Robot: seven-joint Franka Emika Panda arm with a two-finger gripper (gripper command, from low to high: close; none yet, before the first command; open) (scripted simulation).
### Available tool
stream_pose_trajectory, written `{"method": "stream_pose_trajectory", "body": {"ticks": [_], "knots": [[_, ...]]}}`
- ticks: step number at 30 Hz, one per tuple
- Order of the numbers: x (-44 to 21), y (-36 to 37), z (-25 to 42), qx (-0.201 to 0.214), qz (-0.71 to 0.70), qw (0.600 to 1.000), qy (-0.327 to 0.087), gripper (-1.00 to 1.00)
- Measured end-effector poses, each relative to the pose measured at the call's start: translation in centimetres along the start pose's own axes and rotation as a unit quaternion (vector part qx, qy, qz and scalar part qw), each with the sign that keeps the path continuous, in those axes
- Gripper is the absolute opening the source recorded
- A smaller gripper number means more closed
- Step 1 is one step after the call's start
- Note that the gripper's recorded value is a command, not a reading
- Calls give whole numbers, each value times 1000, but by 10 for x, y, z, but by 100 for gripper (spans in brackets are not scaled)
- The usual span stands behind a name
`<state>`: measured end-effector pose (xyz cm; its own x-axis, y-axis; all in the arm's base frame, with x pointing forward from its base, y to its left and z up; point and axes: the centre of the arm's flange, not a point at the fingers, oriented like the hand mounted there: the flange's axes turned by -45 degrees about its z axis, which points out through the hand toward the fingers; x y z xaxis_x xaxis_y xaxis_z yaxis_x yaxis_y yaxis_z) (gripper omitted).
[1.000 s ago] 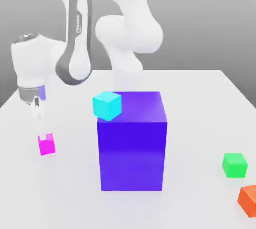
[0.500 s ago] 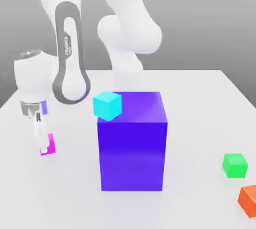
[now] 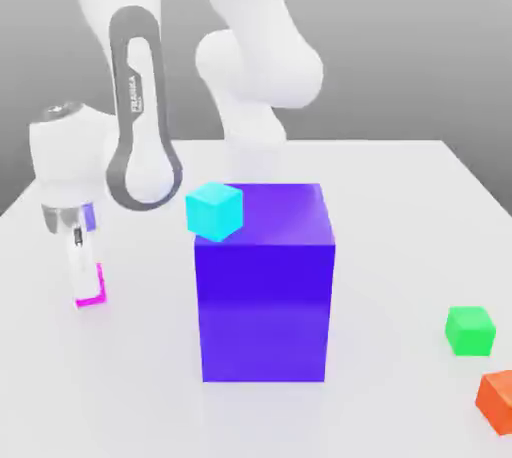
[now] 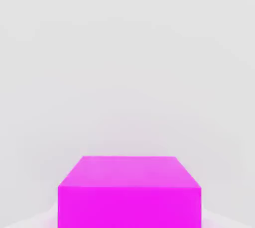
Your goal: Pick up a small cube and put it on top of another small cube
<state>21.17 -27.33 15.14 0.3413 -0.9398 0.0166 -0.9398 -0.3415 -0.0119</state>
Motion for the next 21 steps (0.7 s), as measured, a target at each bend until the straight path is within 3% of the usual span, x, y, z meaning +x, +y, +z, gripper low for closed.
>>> {"method": "stream_pose_trajectory", "body": {"ticks": [15, 21], "knots": [[-8, 7, -40, -5, -2, 1000, -7, -100], [10, -32, -46, -4, -188, 982, -13, -100]]}}
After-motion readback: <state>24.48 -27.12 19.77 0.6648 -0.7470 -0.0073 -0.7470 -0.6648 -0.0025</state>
